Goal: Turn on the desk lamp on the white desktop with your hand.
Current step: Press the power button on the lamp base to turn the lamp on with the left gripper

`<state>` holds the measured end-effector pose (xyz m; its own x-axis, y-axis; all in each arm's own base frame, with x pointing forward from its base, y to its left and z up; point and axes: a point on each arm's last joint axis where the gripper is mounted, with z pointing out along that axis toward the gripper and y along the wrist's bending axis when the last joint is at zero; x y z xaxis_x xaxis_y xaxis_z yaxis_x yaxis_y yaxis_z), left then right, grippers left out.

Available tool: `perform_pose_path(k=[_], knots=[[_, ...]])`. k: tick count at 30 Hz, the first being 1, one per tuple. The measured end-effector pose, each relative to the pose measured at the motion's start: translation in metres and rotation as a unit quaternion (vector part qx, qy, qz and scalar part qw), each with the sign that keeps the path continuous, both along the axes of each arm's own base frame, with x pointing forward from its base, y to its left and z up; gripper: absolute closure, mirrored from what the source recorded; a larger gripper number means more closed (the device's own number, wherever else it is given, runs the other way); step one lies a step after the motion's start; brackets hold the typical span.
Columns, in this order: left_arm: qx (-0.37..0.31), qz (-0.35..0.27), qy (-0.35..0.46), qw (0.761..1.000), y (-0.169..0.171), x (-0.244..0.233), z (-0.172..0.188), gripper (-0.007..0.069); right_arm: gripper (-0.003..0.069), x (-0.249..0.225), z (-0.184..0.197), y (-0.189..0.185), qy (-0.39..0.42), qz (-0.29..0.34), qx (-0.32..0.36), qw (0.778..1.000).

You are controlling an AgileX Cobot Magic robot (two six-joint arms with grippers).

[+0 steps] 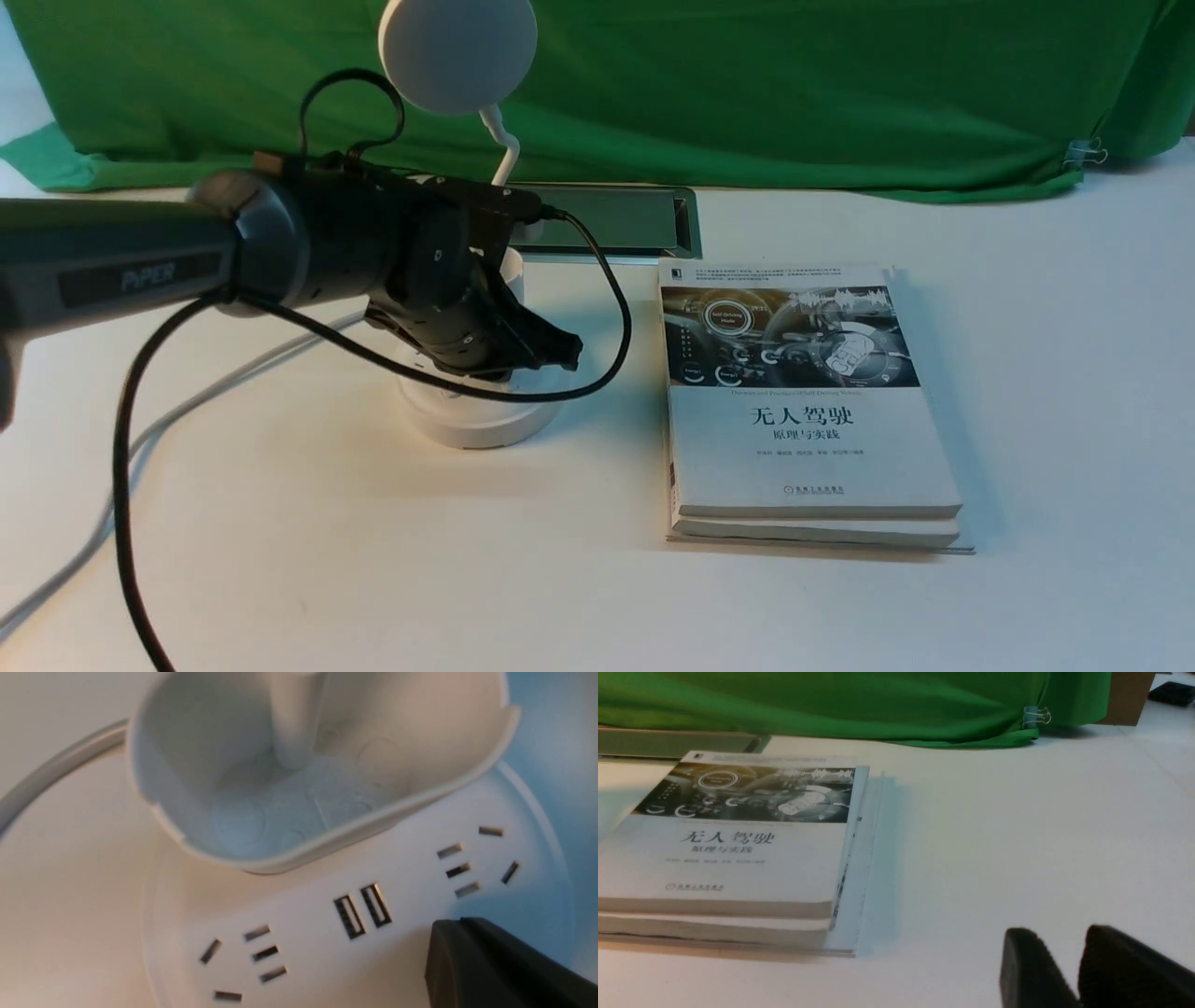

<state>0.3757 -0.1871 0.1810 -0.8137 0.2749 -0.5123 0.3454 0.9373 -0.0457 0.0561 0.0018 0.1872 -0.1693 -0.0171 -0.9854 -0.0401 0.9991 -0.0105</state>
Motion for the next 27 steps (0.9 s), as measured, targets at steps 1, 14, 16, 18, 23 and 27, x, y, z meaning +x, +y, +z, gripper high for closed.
perform_pose_path(k=[1,14,16,18,23,27], knots=[[0.0,0.0,0.0,1.0,0.0,-0.0001,0.0,0.0624,0.0421,0.0,0.0,0.0,0.0,0.0,0.0,1.0],[-0.016,0.01,0.013,1.0,-0.0023,-0.0038,0.0048,0.0624,0.0421,0.0,0.0,0.0,0.0,0.0,0.0,1.0],[-0.018,0.011,0.014,1.0,-0.0025,-0.0039,0.0048,0.0624,0.0421,0.0,0.0,0.0,0.0,0.0,0.0,1.0],[-0.018,0.012,0.014,1.0,-0.0025,-0.004,0.0046,0.0624,0.0421,0.0,0.0,0.0,0.0,0.0,0.0,1.0],[-0.016,0.012,0.022,1.0,-0.0018,-0.0056,0.0029,0.0624,0.0421,0.0,0.0,0.0,0.0,0.0,0.0,1.0],[-0.016,0.018,0.03,0.999,-0.0012,-0.0068,0.0018,0.0624,0.0421,0.0,0.0,0.0,0.0,0.0,0.0,1.0]])
